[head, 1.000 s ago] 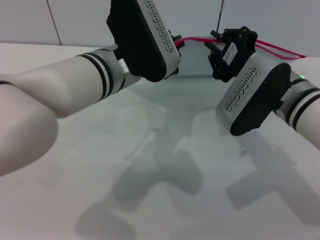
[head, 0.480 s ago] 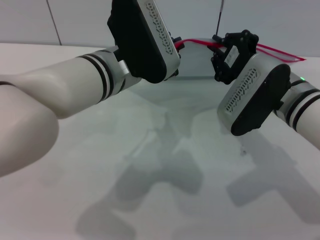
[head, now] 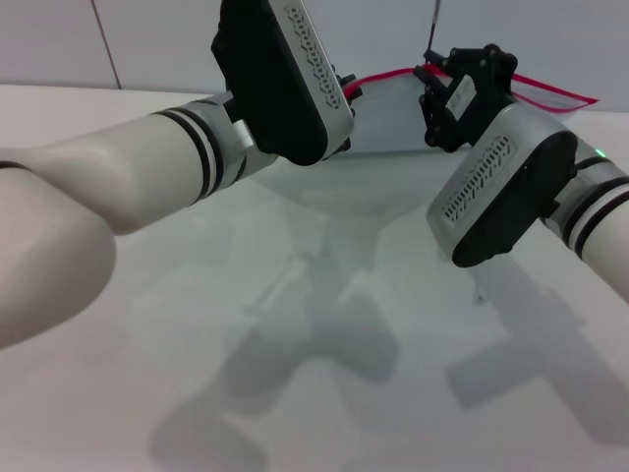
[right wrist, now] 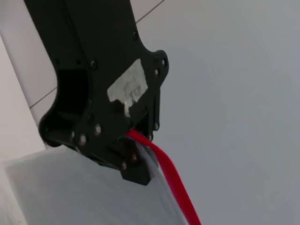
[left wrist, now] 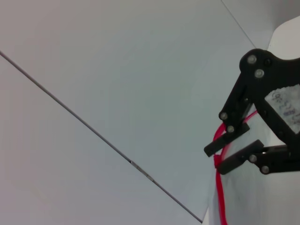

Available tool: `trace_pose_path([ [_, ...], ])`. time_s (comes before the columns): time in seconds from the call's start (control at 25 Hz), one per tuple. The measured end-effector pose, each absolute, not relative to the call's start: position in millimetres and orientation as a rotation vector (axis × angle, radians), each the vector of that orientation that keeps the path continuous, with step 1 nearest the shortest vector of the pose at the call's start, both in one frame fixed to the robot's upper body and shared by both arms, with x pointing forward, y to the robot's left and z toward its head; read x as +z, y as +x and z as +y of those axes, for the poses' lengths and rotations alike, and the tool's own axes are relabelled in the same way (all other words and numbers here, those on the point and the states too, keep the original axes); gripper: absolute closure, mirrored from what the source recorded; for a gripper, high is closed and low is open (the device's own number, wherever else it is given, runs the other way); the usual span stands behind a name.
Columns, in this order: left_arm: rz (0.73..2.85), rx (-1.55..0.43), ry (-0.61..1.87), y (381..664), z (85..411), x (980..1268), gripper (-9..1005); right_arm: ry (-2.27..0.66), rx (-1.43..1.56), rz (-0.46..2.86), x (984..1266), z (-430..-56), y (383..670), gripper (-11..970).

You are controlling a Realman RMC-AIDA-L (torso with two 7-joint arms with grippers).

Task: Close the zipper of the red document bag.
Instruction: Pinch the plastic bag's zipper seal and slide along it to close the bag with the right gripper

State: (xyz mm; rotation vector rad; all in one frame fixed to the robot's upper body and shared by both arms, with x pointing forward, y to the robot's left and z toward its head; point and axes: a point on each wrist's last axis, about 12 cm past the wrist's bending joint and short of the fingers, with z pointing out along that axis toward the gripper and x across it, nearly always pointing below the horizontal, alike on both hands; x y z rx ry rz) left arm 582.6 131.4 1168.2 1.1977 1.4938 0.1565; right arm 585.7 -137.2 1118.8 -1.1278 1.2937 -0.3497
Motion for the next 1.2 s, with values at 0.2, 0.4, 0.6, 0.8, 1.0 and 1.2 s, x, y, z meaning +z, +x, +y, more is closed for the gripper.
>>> trace_pose_path([
  [0.2,1.494,0.157,1.198,582.7,131.6,1168.2,941,-1.15,-0.334,1.298,1116.1,-133.7,583.8,834],
  [0.4,1.493,0.159,1.198,583.1,132.0,1168.6,941,-1.182,-0.315,1.32,1113.0,-133.0,584.0,850],
  [0.6,1.493,0.159,1.197,583.2,132.0,1168.8,941,-1.193,-0.309,1.327,1111.7,-133.1,583.7,842],
  [0.8,1.493,0.159,1.198,583.0,132.1,1168.5,942,-1.177,-0.314,1.325,1112.7,-134.7,582.6,818],
  [1.0,1.494,0.158,1.198,582.8,132.2,1168.2,942,-1.147,-0.345,1.306,1114.5,-138.1,581.7,795],
  [1.2,1.493,0.158,1.199,582.7,131.7,1168.2,942,-1.149,-0.361,1.303,1114.9,-138.8,582.8,778],
])
